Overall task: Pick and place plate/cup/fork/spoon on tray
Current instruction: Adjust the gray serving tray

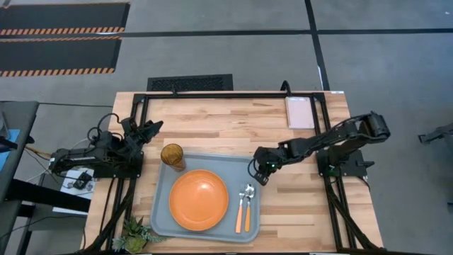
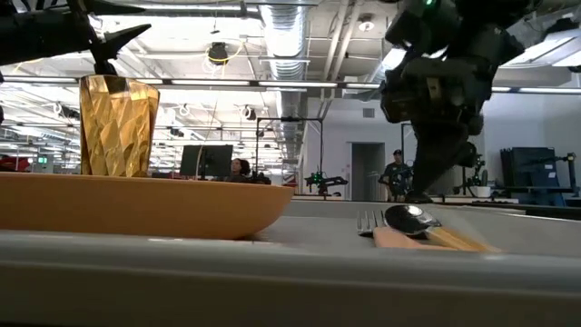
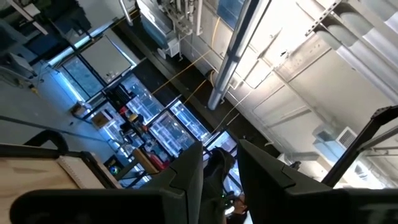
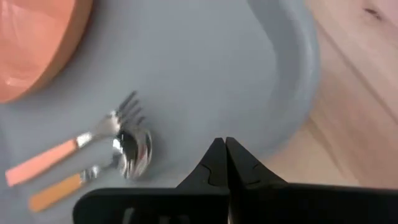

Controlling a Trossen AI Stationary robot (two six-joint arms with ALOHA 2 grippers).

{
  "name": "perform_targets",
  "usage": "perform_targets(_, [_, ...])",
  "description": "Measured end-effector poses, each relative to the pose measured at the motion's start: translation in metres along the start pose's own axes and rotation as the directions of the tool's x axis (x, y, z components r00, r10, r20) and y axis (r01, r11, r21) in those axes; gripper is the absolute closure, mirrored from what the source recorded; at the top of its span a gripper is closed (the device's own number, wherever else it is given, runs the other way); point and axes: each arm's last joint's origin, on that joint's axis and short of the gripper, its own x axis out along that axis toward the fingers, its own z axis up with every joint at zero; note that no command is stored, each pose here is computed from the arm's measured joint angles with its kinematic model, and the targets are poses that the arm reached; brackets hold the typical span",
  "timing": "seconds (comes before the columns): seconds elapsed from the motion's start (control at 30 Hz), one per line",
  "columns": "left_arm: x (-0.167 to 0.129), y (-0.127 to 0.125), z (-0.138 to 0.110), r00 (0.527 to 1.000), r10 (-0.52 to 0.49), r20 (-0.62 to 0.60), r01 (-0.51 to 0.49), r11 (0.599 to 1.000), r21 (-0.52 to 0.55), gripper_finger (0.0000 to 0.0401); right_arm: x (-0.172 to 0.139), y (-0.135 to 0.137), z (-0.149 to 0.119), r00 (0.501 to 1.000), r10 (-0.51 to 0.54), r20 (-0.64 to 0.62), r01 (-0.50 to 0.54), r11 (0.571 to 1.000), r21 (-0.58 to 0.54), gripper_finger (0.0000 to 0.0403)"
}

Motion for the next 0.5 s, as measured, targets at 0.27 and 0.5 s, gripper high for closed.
perform_targets(0.27, [0.0, 0.0, 0.0, 1.0, 0.001, 0.001, -0.001, 1.0, -0.012, 0.0314, 0.02, -0.003, -0.001, 1.0, -0.018, -0.022, 0.018, 1.0, 0.004, 0.0402])
perform_targets(0.5, [0.0, 0.0, 0.0, 1.0, 0.002, 0.0, -0.002, 1.0, -0.012, 0.0314, 0.014, -0.012, 0.003, 0.997, -0.07, -0.022, 0.07, 0.997, 0.02, 0.0402])
